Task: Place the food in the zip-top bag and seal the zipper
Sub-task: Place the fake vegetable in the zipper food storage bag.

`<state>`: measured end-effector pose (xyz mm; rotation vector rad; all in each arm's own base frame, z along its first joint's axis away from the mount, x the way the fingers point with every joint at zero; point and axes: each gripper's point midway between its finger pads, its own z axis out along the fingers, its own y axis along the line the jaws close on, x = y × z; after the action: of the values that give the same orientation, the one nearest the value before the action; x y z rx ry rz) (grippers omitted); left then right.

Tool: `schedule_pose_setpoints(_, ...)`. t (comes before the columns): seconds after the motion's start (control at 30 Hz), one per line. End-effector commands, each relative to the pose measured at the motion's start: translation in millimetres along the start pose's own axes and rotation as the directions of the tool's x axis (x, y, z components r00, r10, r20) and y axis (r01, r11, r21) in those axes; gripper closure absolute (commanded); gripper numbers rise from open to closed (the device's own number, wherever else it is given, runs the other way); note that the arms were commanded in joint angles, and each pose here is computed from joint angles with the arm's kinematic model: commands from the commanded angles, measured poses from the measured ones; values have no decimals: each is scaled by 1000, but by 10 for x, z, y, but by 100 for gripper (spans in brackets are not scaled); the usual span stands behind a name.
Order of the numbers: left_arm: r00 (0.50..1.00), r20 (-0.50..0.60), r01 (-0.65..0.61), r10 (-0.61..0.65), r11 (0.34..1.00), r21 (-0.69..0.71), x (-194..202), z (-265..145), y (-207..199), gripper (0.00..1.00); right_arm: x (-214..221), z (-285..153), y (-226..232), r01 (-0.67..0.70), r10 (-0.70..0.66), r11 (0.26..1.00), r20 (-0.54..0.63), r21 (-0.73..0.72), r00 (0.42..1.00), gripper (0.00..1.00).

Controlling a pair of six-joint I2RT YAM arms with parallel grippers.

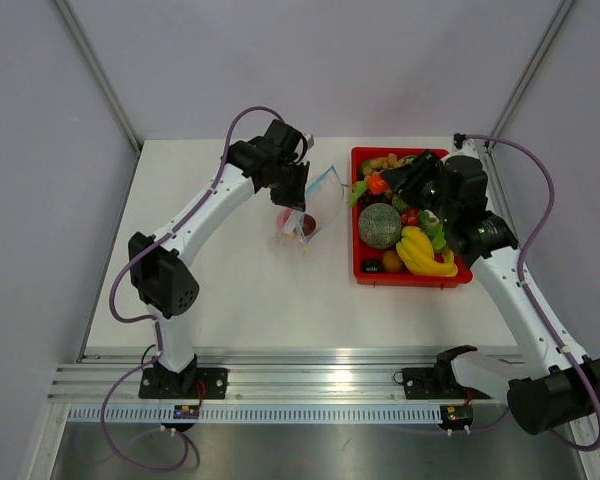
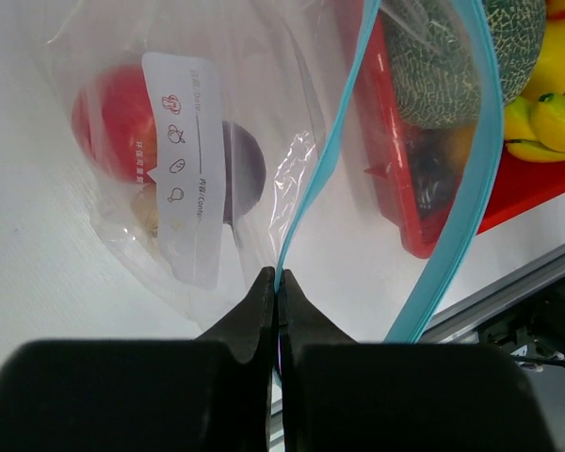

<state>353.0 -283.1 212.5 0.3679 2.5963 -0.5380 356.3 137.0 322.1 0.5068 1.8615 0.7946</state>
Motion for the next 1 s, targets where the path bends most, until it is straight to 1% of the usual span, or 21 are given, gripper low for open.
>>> schedule_pose_setpoints(0.0,994,113,4,-11,998,59,-194,-329,-136,100,98,-112,149,141,-141,990,-31,16,990,87)
schedule_pose_setpoints(0.03,994,111,9,-16,998,62,-192,-330,-143,100,224,-78,304,167,-168,986,-64,-13,984,87)
schedule_pose_setpoints(0.07,994,110,11,-19,998,65,-185,-340,-149,100,247,-47,332,196,-196,981,-65,-3,978,87)
schedule_pose_setpoints(0.17,994,109,15,-23,997,72,-175,-361,-162,100,538,71,469,269,-268,963,-131,-4,955,87)
schedule_pose_setpoints(0.27,994,109,15,-23,997,72,-152,-398,-160,100,734,178,596,300,-300,954,-156,-24,941,87)
schedule_pose_setpoints(0.53,995,99,11,-19,997,81,-96,-436,-166,100,1043,473,575,364,-351,931,-215,24,911,86)
schedule_pose_setpoints(0.6,995,100,10,-18,996,86,-98,-443,-176,100,1096,499,578,392,-375,919,-229,32,898,84)
schedule_pose_setpoints(0.63,995,100,10,-18,996,86,-97,-440,-176,100,1197,521,587,406,-387,914,-252,23,887,73)
schedule_pose_setpoints(0.67,995,101,8,-18,996,91,-99,-447,-186,100,1242,516,594,419,-400,908,-266,15,877,59)
schedule_pose_setpoints(0.7,995,100,10,-19,996,91,-98,-441,-185,100,1264,530,613,427,-408,904,-272,10,871,47)
schedule_pose_setpoints(0.73,995,100,8,-18,996,94,-100,-445,-191,100,1289,504,646,433,-415,902,-277,1,866,38)
schedule_pose_setpoints(0.77,995,97,9,-18,996,93,-95,-435,-188,100,1290,489,628,443,-423,897,-282,9,861,25)
schedule_pose_setpoints(0.8,995,98,7,-16,995,95,-98,-439,-192,100,1260,457,660,440,-422,898,-273,6,864,19)
schedule_pose_setpoints(0.83,995,99,6,-16,995,95,-104,-436,-193,100,1225,432,659,443,-425,896,-266,11,865,17)
schedule_pose_setpoints(0.93,995,98,5,-15,995,96,-102,-429,-194,100,1010,314,659,452,-435,891,-208,45,876,15)
schedule_pose_setpoints(0.97,995,96,4,-13,995,96,-100,-419,-191,100,917,282,621,458,-439,886,-182,78,880,16)
